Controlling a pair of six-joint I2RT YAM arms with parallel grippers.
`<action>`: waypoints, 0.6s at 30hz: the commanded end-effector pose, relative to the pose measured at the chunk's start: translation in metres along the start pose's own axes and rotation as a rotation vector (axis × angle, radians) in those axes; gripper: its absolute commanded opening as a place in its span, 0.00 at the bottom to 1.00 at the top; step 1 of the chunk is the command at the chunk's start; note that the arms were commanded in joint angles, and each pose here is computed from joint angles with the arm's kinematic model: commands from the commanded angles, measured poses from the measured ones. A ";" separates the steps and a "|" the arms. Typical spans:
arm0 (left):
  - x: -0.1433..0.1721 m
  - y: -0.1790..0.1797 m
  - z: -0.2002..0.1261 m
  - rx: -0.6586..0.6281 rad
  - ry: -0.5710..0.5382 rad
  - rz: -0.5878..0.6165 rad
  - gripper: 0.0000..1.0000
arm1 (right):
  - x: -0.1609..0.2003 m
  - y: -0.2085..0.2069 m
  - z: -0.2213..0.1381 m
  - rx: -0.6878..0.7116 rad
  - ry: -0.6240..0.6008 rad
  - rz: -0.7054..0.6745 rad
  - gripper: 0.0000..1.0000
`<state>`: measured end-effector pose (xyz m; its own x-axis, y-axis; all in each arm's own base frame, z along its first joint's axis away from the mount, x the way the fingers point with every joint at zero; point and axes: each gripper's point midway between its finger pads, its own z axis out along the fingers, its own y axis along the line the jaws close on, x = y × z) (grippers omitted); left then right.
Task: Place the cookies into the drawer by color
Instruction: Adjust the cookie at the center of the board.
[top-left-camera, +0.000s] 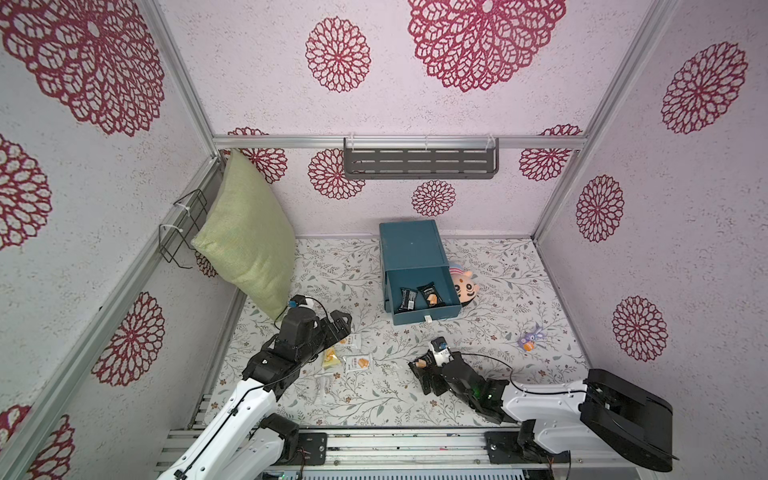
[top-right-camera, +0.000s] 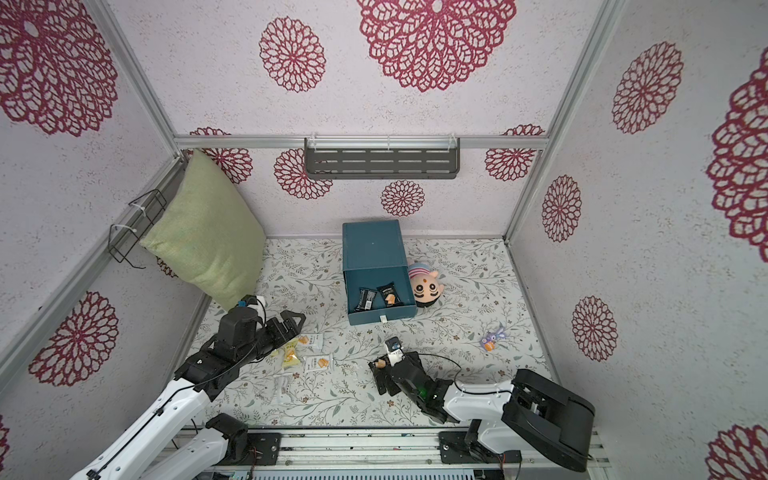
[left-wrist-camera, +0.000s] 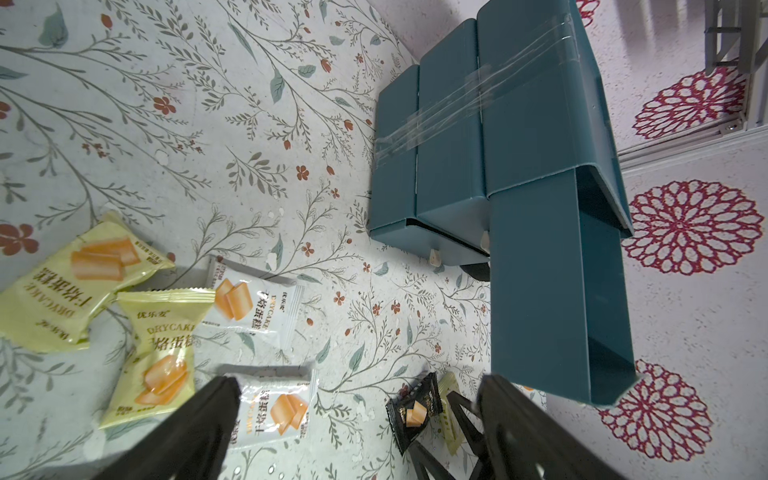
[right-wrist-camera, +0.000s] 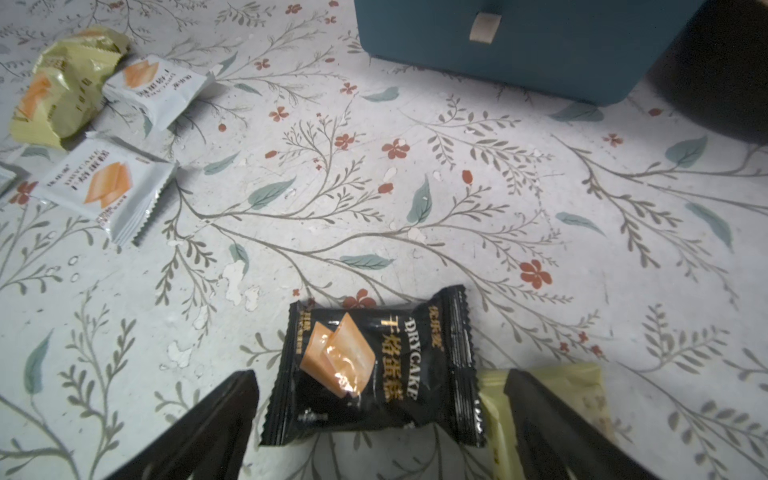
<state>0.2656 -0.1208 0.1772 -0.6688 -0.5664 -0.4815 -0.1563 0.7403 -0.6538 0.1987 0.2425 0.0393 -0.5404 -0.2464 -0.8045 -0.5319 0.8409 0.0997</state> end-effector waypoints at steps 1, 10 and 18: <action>-0.004 -0.003 0.000 0.025 -0.017 -0.002 0.97 | -0.010 0.018 0.004 -0.056 -0.014 -0.034 0.99; -0.002 -0.002 0.003 0.023 -0.008 -0.008 0.98 | -0.007 0.062 0.014 -0.153 0.020 -0.146 0.99; -0.003 0.001 0.002 0.015 -0.012 -0.010 0.97 | -0.025 0.090 0.007 -0.201 -0.022 -0.172 0.99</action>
<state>0.2661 -0.1210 0.1743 -0.6716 -0.5705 -0.4727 -0.1580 0.7336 -0.6610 0.1646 0.3176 0.0402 -0.4535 -0.4068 -0.7930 -0.7352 0.6738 0.0748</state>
